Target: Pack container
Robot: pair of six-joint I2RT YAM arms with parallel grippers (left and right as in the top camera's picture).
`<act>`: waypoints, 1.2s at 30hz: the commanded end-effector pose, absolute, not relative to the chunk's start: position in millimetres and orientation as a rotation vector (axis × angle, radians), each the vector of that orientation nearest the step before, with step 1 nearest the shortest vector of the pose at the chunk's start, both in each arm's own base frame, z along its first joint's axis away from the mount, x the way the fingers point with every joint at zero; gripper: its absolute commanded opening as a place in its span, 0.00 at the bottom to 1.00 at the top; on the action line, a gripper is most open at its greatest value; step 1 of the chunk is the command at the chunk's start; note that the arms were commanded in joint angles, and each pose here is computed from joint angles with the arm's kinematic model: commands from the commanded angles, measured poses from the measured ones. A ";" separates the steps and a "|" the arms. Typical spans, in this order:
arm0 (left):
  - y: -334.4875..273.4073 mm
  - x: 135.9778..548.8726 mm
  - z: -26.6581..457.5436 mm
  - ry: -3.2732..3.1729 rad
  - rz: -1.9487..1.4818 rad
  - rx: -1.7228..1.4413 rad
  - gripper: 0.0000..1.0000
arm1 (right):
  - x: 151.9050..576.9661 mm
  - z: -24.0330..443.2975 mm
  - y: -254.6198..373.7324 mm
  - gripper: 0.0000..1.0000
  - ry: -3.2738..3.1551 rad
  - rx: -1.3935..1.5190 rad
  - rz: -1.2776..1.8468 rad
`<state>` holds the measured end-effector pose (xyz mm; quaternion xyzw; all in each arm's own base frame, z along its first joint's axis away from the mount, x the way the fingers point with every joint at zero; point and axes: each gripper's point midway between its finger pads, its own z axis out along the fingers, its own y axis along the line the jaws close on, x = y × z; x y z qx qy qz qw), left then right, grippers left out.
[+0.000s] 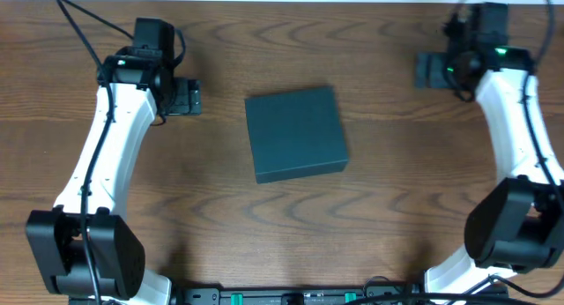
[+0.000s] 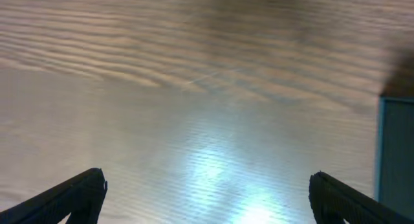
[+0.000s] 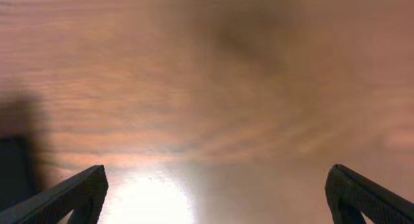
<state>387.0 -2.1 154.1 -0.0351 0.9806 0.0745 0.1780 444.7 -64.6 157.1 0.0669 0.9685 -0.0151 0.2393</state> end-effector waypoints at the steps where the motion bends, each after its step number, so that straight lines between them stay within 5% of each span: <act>1: 2.3 377.7 180.9 2.697 0.271 -0.098 0.99 | 432.7 186.9 -77.9 0.99 2.589 0.265 -0.051; 22: -2.8 237.9 214.2 2.229 0.120 -0.113 0.99 | 262.1 182.9 -18.8 0.99 2.258 0.114 -0.021; 36: 0.7 223.0 228.7 2.151 0.093 -0.125 0.99 | 234.2 162.9 -15.8 0.99 2.332 0.114 -0.016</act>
